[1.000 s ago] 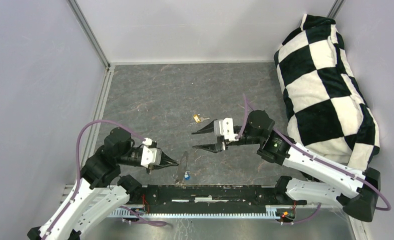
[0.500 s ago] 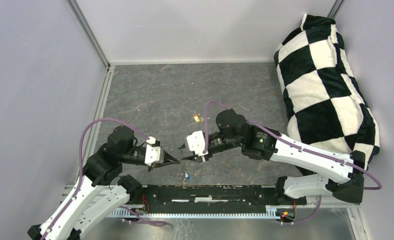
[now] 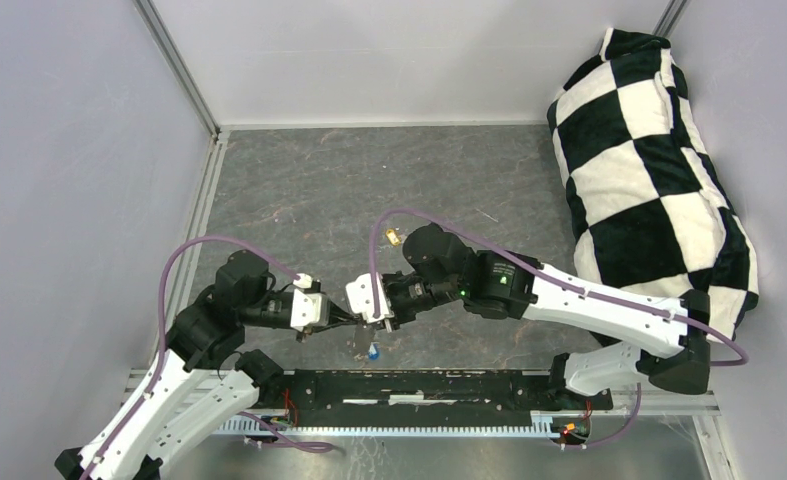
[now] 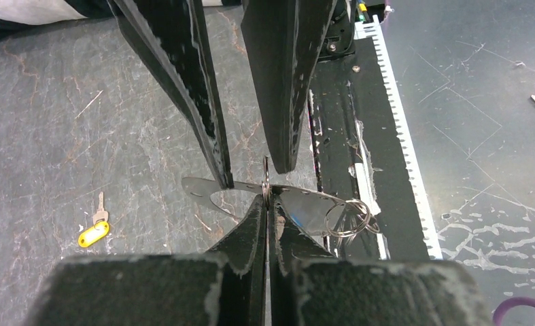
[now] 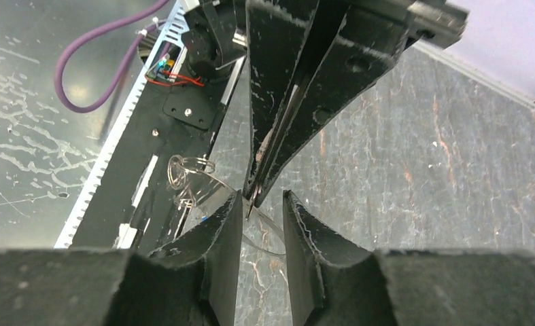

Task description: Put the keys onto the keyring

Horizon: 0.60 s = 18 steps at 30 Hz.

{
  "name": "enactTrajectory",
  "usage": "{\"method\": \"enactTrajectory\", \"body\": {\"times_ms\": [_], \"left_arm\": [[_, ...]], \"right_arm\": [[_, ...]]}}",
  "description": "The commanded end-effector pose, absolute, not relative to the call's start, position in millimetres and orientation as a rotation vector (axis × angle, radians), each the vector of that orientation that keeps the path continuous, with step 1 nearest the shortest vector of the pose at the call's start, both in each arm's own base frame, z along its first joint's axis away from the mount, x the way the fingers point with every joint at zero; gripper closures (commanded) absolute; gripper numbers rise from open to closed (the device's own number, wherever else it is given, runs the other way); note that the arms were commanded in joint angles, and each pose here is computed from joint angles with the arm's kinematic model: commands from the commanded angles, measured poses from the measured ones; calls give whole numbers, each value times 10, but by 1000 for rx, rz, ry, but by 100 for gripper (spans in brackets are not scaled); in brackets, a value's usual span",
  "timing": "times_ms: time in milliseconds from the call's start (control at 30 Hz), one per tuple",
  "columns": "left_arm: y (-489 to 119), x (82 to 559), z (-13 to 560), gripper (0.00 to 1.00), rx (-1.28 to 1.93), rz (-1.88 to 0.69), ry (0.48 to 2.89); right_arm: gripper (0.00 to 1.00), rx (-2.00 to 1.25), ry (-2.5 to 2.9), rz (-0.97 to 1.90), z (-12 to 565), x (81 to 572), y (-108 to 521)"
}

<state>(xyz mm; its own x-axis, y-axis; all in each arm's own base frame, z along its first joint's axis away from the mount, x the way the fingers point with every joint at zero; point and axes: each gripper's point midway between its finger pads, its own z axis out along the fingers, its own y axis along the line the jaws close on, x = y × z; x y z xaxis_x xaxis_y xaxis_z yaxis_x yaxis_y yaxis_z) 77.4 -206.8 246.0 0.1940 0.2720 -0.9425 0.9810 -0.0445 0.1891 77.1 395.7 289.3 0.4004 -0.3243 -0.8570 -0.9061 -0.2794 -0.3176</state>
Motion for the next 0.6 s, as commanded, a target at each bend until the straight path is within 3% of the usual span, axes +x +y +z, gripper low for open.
{"method": "enactTrajectory", "body": {"times_ms": [0, 100, 267, 367, 467, 567], "left_arm": [[-2082, 791, 2673, 98, 1511, -892, 1168], [-2086, 787, 2676, 98, 1509, -897, 1167], [-2104, 802, 2711, 98, 1490, -900, 1156], [-2099, 825, 2691, 95, 1481, -892, 1174], [-2097, 840, 2682, 76, 1446, -899, 1200], [-2095, 862, 2730, 71, 1358, -911, 1212]], "right_arm": [[67, -1814, 1076, 824, 2962, 811, 3983], [72, -1813, 1101, 804, 2956, 853, 4004], [99, -1753, 1074, 796, 3054, 893, 4024], [100, -1668, 1040, 799, 3138, 905, 3980], [100, -1557, 1011, 840, 3205, 894, 3946], [100, -1422, 975, 901, 3251, 873, 3904]]}}
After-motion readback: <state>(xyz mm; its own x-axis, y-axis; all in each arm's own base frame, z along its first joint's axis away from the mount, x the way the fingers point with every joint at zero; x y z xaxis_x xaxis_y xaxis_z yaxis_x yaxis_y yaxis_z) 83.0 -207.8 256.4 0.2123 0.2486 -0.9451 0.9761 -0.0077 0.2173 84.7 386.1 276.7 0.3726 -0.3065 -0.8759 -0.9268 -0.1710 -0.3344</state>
